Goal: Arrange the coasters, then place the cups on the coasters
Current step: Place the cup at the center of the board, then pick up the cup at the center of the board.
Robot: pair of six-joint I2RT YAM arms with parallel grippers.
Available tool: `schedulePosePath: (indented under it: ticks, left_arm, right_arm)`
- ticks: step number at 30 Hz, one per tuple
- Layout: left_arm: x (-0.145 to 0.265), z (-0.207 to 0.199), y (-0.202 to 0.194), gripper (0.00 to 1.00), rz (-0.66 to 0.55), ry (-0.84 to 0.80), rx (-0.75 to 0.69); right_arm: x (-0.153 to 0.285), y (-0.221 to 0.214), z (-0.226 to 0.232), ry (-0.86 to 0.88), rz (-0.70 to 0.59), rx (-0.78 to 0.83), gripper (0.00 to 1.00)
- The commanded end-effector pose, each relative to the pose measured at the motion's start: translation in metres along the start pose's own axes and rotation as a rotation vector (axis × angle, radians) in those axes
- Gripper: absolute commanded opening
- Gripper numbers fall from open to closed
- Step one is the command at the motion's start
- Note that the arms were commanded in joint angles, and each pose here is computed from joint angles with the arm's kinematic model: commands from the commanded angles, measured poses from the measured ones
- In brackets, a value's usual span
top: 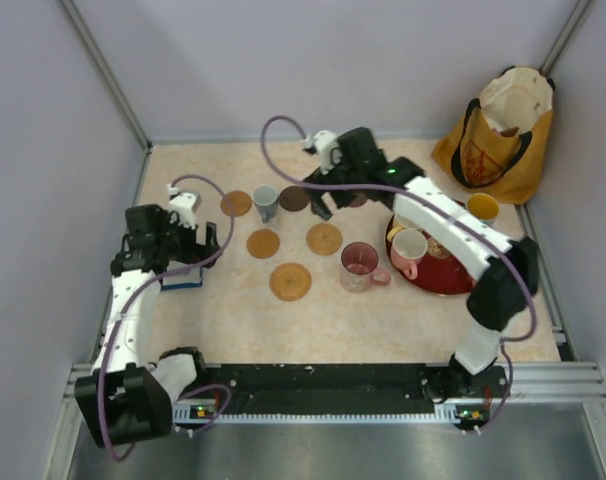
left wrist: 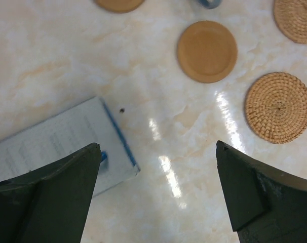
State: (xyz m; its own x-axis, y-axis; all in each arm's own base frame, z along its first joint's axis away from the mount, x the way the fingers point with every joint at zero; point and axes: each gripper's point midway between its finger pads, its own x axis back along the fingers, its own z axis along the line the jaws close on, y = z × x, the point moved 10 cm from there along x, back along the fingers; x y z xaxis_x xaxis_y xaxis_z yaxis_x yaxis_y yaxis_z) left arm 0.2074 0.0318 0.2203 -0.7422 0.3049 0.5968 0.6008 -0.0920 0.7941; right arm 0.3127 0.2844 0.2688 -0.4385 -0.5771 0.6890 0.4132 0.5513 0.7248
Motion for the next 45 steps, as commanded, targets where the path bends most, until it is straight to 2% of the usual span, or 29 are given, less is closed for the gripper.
schedulePosePath:
  ticks: [1, 6, 10, 17, 21, 34, 37, 40, 45]
  left_arm:
    - [-0.032, -0.026, 0.036, 0.99, -0.027, 0.030, -0.162]
    - [-0.087, -0.041, 0.078, 0.98, 0.044, -0.003, -0.138]
    - [-0.138, -0.052, 0.100, 0.96, 0.120, -0.009, -0.080]
    - [-0.198, -0.077, 0.105, 0.93, 0.236, -0.029, -0.031]
    - [-0.210, -0.085, 0.102, 0.90, 0.244, 0.001, 0.015]
    - [-0.224, -0.083, 0.091, 0.79, 0.252, 0.142, 0.004]
    - [-0.226, -0.081, 0.088, 0.71, 0.242, 0.152, -0.002]
    - [-0.228, -0.081, 0.088, 0.56, 0.228, 0.142, -0.014]
    - [-0.230, -0.083, 0.088, 0.56, 0.222, 0.112, -0.018]
  right_arm:
    - [0.089, -0.008, -0.026, -0.103, -0.145, 0.010, 0.89]
    - [0.134, -0.060, -0.045, -0.167, -0.150, -0.044, 0.90]
    - [0.151, -0.096, -0.056, -0.201, -0.195, -0.123, 0.90]
    - [0.174, -0.121, -0.067, -0.260, -0.262, -0.158, 0.90]
    - [0.172, -0.127, -0.070, -0.255, -0.253, -0.166, 0.90]
    - [0.154, -0.132, -0.072, -0.187, -0.214, -0.199, 0.90]
    - [0.154, -0.132, -0.073, -0.192, -0.208, -0.197, 0.90]
    - [0.153, -0.133, -0.073, -0.191, -0.207, -0.198, 0.90]
    - [0.152, -0.134, -0.074, -0.197, -0.199, -0.197, 0.90]
